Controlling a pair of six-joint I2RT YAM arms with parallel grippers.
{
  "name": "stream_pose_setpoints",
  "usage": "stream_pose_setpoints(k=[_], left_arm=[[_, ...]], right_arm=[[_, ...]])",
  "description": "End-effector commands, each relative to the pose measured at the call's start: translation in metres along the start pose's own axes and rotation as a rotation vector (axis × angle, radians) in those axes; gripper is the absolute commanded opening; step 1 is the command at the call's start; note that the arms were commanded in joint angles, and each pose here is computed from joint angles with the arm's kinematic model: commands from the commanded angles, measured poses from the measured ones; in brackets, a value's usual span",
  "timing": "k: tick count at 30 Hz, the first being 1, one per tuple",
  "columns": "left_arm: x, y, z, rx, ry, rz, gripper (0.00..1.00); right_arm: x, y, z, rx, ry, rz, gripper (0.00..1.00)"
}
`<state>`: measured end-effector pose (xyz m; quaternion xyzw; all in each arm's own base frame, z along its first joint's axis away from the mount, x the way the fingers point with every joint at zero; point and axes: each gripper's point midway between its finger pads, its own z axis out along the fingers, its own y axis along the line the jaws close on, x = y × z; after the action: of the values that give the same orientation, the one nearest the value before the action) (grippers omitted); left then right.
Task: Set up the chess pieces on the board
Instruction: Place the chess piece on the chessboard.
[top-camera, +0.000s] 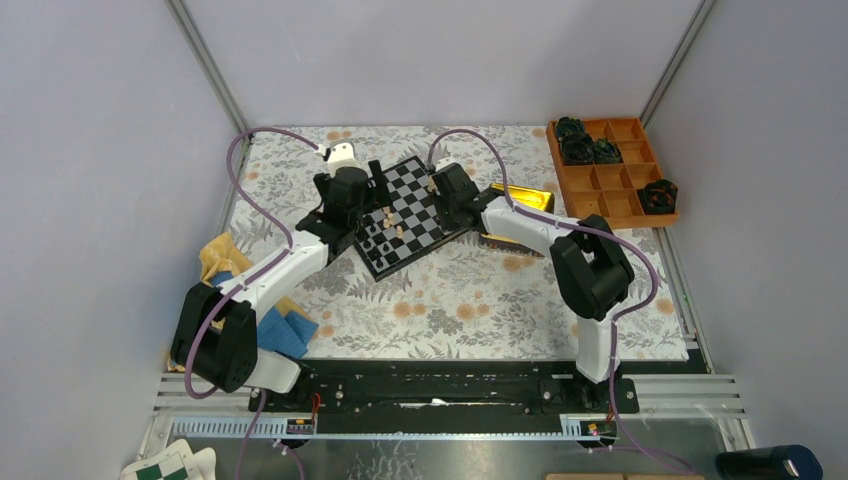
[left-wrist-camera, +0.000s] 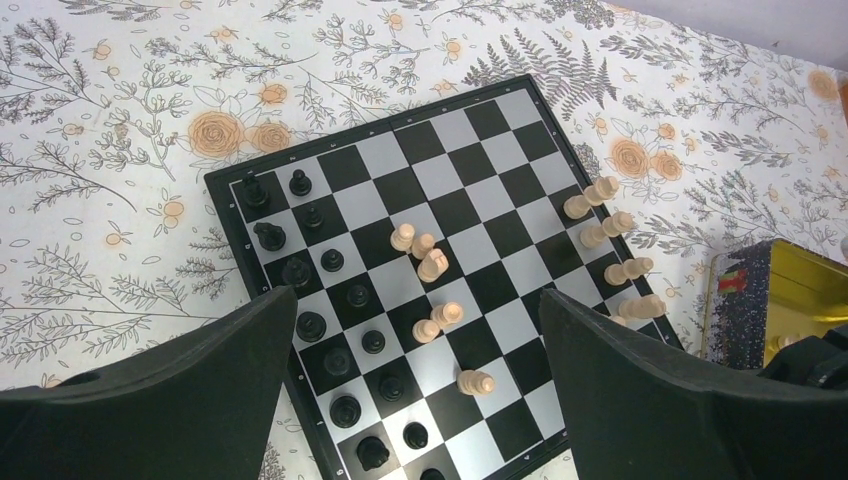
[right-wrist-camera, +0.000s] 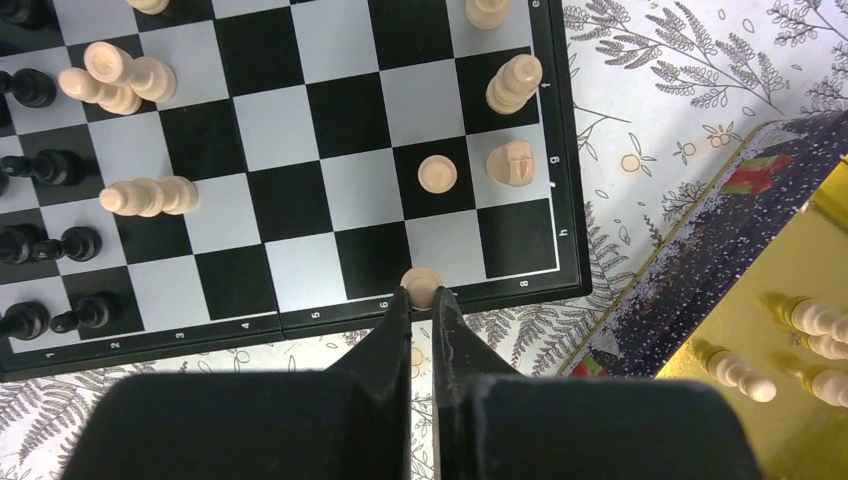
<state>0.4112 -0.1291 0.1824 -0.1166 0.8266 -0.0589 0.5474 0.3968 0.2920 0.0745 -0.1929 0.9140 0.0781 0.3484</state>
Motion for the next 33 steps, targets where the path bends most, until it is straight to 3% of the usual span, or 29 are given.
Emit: stream_pose_setpoints(k=[1, 33], left_arm=[[-0.016, 0.001, -0.002, -0.001, -0.067, -0.004, 0.99], [-0.006, 0.004, -0.001, 0.0, -0.052, 0.004, 0.99]], right_arm=[[-0.01, 0.003, 0.004, -0.007, -0.041, -0.018, 0.0], [0.006, -0.009, 0.021, 0.018, -0.013, -0.013, 0.0]])
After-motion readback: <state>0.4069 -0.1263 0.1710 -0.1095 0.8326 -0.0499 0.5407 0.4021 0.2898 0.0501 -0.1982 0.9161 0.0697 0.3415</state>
